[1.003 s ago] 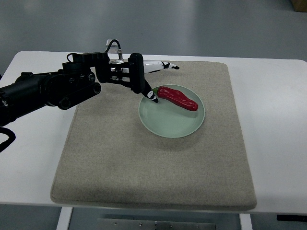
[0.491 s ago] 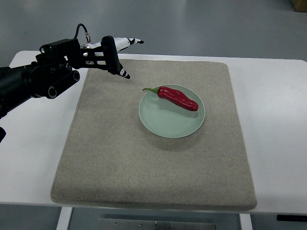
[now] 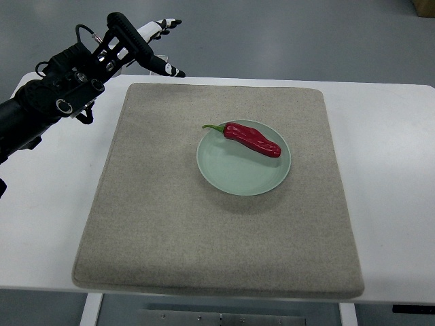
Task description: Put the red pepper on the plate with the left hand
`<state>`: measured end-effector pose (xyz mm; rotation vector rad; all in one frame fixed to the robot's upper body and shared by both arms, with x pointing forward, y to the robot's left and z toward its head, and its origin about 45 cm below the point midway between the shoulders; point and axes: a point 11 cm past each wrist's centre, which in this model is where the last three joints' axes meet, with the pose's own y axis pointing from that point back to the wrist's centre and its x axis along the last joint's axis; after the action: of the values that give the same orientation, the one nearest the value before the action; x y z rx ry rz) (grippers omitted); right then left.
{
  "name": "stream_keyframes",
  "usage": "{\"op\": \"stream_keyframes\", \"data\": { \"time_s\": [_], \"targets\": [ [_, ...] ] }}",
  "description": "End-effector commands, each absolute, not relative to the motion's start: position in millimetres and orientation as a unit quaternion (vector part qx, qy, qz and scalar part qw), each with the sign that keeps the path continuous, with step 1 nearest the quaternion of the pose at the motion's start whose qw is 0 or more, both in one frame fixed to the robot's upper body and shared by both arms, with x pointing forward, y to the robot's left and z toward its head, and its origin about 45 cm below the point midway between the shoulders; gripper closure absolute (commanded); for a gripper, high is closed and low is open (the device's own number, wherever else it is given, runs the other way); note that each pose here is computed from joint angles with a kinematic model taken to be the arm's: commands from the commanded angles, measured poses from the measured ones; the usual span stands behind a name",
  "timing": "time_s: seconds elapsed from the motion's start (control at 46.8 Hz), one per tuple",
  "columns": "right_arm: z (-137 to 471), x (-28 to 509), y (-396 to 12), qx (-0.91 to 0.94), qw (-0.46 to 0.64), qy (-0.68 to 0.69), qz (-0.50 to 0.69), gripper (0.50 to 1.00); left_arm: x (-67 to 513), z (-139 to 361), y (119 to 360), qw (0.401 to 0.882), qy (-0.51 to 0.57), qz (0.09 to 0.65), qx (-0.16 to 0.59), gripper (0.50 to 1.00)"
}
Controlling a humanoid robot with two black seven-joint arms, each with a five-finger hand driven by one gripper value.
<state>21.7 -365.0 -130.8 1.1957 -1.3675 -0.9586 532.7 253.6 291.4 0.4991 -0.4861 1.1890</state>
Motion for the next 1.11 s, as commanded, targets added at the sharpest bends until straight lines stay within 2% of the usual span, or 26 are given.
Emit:
{"op": "stream_keyframes", "data": {
  "time_s": [0.0, 0.256, 0.512, 0.939, 1.089],
  "targets": [
    [-130.8, 21.7, -365.0, 0.498, 0.517, -0.570, -0.399, 0.568, 533.4, 290.7, 258.6, 0.772, -0.171, 0.582, 0.189, 0.504],
    [-130.8, 21.7, -365.0, 0.498, 0.517, -0.570, -0.399, 0.568, 536.6, 291.9, 275.5, 0.757, -0.067, 0.642, 0.101, 0.504],
    [-130.8, 21.7, -365.0, 0.498, 0.517, -0.570, -0.399, 0.568, 537.5, 292.5, 294.5, 0.748, 0.046, 0.662, -0.014, 0.501],
    [-130.8, 21.7, -365.0, 0.498, 0.517, -0.570, -0.399, 0.568, 534.2, 267.3, 281.5, 0.720, 0.139, 0.675, -0.081, 0.501],
    [-130.8, 21.7, -365.0, 0.498, 0.517, -0.570, -0.399, 0.568, 533.6, 265.7, 278.3, 0.709, 0.184, 0.667, -0.136, 0.501]
  ]
}}
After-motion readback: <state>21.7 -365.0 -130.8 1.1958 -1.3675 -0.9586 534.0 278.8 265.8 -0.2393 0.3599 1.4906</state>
